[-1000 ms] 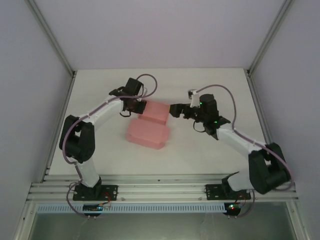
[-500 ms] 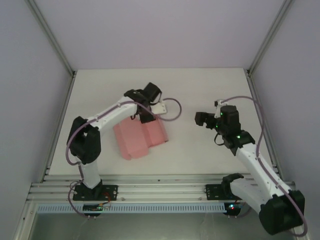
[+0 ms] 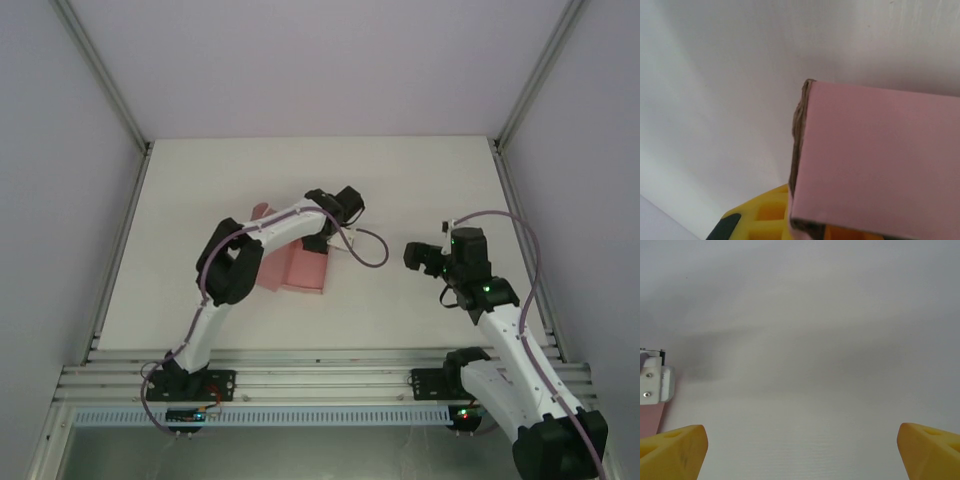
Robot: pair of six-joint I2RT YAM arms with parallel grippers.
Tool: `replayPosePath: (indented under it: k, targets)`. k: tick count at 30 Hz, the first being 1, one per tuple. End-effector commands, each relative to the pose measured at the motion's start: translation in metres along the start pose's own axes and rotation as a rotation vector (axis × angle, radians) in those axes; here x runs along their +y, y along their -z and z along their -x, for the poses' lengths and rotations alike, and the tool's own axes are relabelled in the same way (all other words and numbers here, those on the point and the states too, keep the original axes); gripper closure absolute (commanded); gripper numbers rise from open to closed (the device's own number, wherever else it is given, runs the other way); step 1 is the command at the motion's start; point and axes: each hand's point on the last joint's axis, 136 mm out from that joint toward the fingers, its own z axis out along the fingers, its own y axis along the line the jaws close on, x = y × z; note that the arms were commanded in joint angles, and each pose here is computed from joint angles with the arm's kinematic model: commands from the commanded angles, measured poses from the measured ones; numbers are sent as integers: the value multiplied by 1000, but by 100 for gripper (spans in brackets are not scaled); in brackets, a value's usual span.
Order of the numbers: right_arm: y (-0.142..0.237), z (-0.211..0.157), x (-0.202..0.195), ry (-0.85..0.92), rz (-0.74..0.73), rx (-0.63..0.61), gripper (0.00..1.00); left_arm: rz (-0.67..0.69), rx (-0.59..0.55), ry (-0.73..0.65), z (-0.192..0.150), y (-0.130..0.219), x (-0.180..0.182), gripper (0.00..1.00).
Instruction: Assemble paper box
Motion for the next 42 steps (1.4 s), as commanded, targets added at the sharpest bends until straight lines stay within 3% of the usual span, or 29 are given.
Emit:
replayPosePath:
  k: [1,4,6,8,11,19,23,28,34,37,42]
  targets:
    - [1,-6,-4,4,-8,16,1,24,23,-7,8,-10,2,91]
    - [0,-7,-3,0,1,21,1,43,8,27,8,-3,9,87]
    - [0,-7,-2,-2,12,20,1,52,-13,41,8,7,14,75]
    - [0,-6,0,-3,24,20,1,67,-33,56,5,17,18,54]
    - [0,-6,3,-1,41,20,1,88,-73,89,1,35,26,35]
    - [-2,-1,10,11,78,3,1,156,-205,216,-14,83,39,1]
    - [-6,3,22,54,136,15,1,202,-351,473,-31,117,62,0]
    - [-16,8,40,113,187,51,1,266,-528,1006,-85,150,87,0]
    - [-37,9,87,279,314,130,1,189,-572,1682,-172,154,55,0]
    - [-53,0,124,445,391,214,1,171,-544,1839,-202,138,24,1]
    - [-88,-16,174,710,465,364,2,135,-426,1972,-236,113,-21,0]
